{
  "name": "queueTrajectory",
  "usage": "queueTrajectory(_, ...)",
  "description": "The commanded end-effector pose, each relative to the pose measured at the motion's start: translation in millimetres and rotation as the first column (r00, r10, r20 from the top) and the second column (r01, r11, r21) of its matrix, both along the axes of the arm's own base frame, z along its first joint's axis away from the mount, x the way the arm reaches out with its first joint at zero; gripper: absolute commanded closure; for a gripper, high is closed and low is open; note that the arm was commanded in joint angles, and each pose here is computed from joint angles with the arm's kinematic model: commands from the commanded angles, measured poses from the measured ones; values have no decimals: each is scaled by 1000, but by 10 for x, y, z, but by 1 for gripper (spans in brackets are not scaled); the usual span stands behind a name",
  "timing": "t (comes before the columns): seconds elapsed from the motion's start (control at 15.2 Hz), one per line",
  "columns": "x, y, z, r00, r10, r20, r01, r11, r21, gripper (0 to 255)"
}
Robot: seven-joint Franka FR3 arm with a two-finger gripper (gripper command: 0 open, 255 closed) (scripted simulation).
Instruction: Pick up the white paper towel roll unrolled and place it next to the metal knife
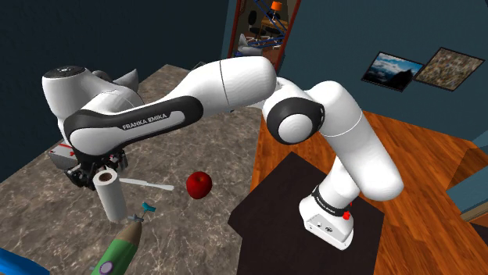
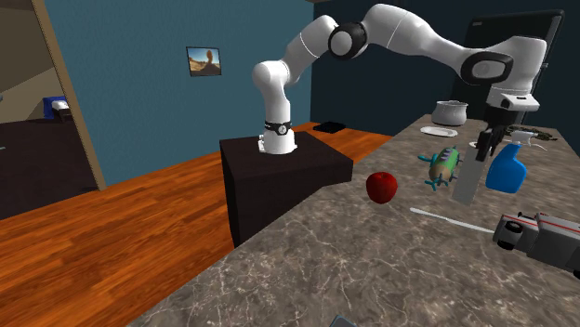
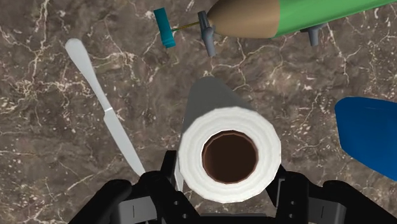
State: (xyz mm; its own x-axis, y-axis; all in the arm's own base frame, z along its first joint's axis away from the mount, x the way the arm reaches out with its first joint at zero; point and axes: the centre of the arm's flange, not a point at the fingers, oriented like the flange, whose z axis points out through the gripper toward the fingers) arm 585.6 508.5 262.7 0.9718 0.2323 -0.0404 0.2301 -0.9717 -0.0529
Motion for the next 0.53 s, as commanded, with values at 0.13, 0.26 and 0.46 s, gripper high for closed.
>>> queueTrajectory(0.13,-6,1,-32,1000,0,0,0,1000,0,255)
queueTrajectory(0.26,-6,1,-32,1000,0,0,0,1000,0,255)
queueTrajectory(0.46,-6,1,-32,1000,0,0,0,1000,0,0)
